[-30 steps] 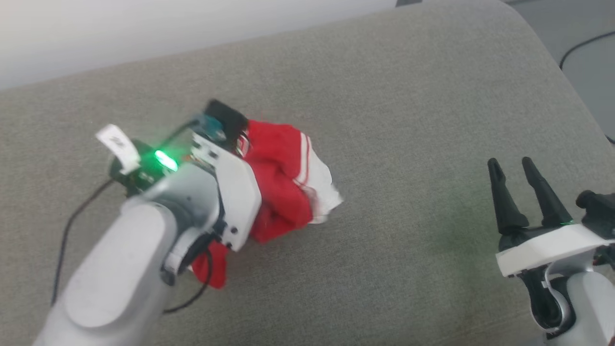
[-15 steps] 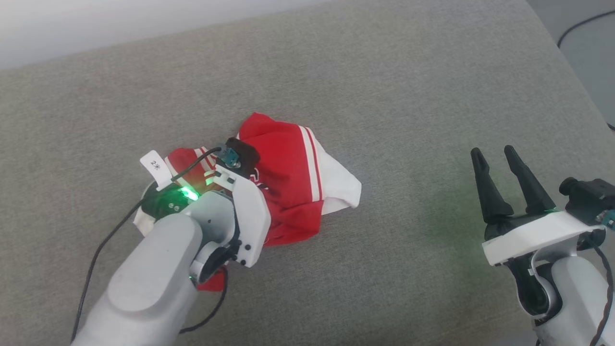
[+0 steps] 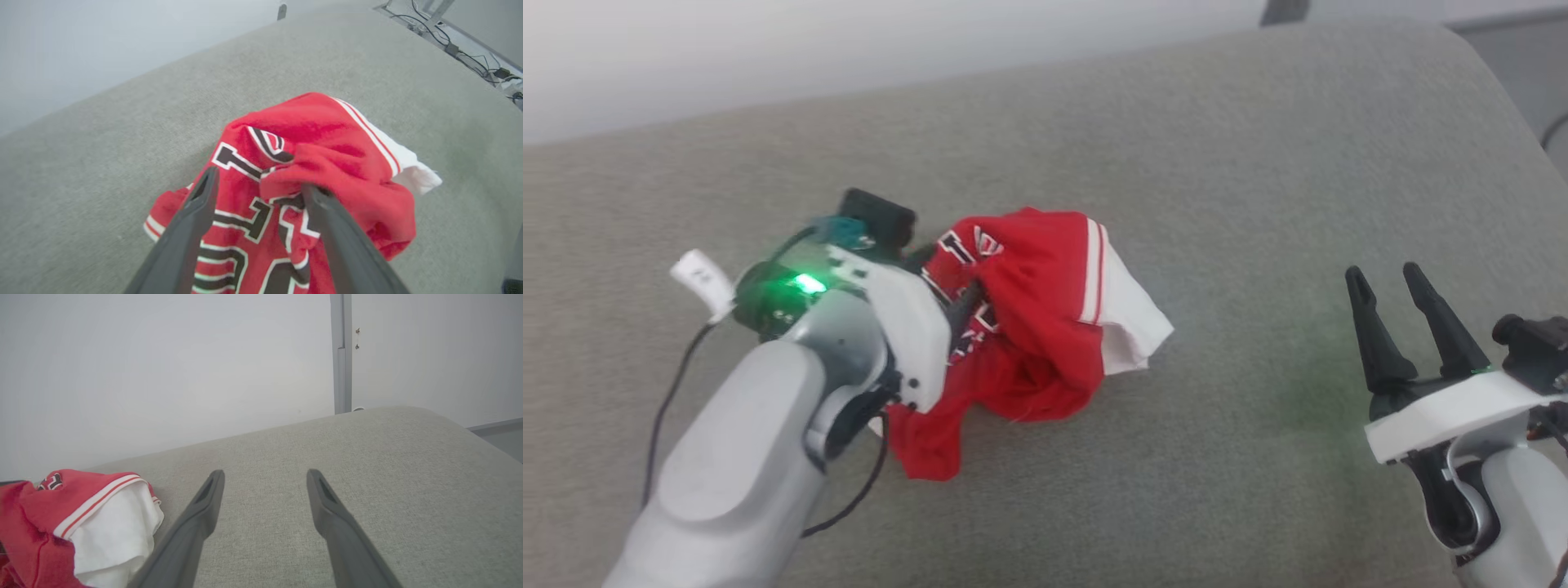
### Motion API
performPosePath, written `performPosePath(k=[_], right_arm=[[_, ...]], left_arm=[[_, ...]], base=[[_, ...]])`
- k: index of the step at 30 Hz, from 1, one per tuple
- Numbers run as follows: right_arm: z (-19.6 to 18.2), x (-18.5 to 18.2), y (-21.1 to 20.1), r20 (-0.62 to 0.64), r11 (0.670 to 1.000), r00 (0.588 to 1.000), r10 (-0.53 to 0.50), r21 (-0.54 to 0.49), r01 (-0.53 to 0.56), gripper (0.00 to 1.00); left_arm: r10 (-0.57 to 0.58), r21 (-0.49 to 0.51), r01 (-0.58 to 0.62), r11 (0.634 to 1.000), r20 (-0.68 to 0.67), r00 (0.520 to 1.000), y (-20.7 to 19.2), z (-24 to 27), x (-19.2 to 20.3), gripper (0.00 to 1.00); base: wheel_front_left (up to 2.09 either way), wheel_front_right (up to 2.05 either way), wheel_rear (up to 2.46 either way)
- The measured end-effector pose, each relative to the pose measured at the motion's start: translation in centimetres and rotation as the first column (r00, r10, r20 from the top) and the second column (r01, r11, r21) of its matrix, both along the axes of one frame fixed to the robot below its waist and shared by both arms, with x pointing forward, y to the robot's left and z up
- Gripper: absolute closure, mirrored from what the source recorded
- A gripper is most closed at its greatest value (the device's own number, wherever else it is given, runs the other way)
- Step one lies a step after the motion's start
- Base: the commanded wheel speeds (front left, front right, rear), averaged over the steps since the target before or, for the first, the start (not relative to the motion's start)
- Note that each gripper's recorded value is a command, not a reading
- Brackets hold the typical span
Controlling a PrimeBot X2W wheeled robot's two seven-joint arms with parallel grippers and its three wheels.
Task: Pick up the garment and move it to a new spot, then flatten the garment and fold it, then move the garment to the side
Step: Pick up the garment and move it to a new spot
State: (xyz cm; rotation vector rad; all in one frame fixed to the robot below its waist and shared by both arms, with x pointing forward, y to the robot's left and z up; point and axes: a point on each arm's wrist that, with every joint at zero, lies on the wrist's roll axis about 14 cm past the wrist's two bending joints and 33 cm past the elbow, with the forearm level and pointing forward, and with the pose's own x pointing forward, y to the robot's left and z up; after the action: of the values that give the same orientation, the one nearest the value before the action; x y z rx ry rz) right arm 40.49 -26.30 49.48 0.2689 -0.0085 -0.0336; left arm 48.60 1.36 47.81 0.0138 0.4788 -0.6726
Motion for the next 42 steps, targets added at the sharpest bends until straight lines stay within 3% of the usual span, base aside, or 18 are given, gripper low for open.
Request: performPosePath(k=[8, 16, 25, 33, 42], right_arm=[[1.2, -0.1, 1.0, 0.033, 0.999, 0.999, 0.037, -0.016, -0.037, 0.0], [2.1, -0.5, 2.0, 0.052, 0.997, 0.996, 0.066, -0.029, -0.064, 0.0], [3.1, -1.2, 3.2, 0.073, 0.995, 0.993, 0.092, -0.03, -0.09, 0.0], [3.4, -1.7, 3.8, 0.08, 0.995, 0.992, 0.099, -0.026, -0.097, 0.0], [3.2, -2.1, 4.0, 0.076, 0.996, 0.993, 0.092, -0.015, -0.092, 0.0]], left_arm=[[0.203, -0.123, -0.179, 0.976, 0.222, 0.954, 6.8, 5.5, -0.6, 0.0], [0.416, -0.201, -0.365, 0.909, 0.371, 0.831, 15.0, 8.5, -3.9, 0.0], [0.576, -0.237, -0.527, 0.816, 0.409, 0.708, 22.4, 8.7, -9.1, 0.0], [0.676, -0.289, -0.616, 0.733, 0.413, 0.61, 26.3, 8.1, -12.4, 0.0], [0.73, -0.309, -0.666, 0.679, 0.381, 0.567, 28.0, 6.8, -14.8, 0.0]], base=[[0.0, 0.0, 0.0], [0.0, 0.0, 0.0], [0.0, 0.0, 0.0], [0.0, 0.0, 0.0], [0.0, 0.0, 0.0]])
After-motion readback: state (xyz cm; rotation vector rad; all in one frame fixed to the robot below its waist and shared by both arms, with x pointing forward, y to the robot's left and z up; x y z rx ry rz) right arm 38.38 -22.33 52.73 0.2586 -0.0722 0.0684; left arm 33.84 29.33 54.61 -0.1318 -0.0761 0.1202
